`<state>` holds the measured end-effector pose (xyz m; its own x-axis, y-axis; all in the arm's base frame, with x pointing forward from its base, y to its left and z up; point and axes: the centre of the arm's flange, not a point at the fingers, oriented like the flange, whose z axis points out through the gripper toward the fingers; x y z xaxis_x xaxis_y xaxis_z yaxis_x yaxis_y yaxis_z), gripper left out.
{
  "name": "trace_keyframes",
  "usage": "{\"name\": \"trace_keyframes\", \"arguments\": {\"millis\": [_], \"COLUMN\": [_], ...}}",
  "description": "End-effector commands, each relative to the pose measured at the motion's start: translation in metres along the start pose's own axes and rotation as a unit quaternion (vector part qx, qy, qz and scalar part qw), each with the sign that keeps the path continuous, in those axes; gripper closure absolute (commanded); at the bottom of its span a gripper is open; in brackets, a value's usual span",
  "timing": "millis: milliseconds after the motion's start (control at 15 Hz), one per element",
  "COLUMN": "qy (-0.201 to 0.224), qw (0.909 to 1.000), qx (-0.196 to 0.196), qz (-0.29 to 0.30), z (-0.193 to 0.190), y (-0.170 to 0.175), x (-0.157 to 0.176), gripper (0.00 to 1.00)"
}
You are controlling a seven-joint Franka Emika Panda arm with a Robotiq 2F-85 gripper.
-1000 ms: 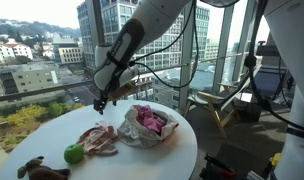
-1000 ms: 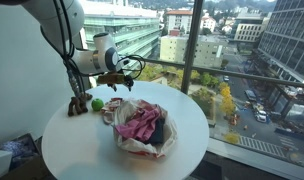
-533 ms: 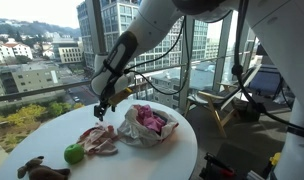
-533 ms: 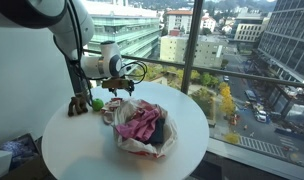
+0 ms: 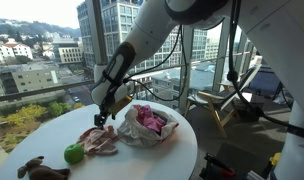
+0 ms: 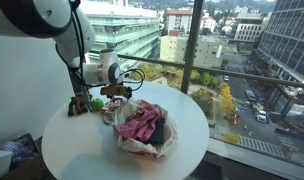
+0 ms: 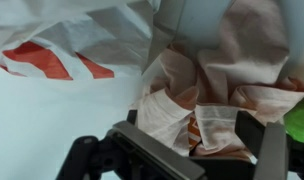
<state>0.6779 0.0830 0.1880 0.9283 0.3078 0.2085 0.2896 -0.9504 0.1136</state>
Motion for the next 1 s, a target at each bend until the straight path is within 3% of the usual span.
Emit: {"name": "trace_keyframes", "arguments": {"millis": [0, 467, 533, 600, 933], "qy": [0.011, 0.006, 0.004, -0.001, -0.002], "qw": [0.9997, 0.9996, 0.9996, 0.9996, 0.9998], "qx": [-0.011, -0.017, -0.017, -0.015, -0.011], "qz": [-0.021, -0.020, -0.022, -0.025, -0.016], "z": [0.031, 0.089, 0.095, 0.100, 0.087], "y": [-0.005, 0.001, 0.001, -0.001, -0.008], "x": [0.024, 0.051, 0.051, 0.047, 0.034], "gripper": [0.00, 0.00, 0.25, 0.25, 0.64]}}
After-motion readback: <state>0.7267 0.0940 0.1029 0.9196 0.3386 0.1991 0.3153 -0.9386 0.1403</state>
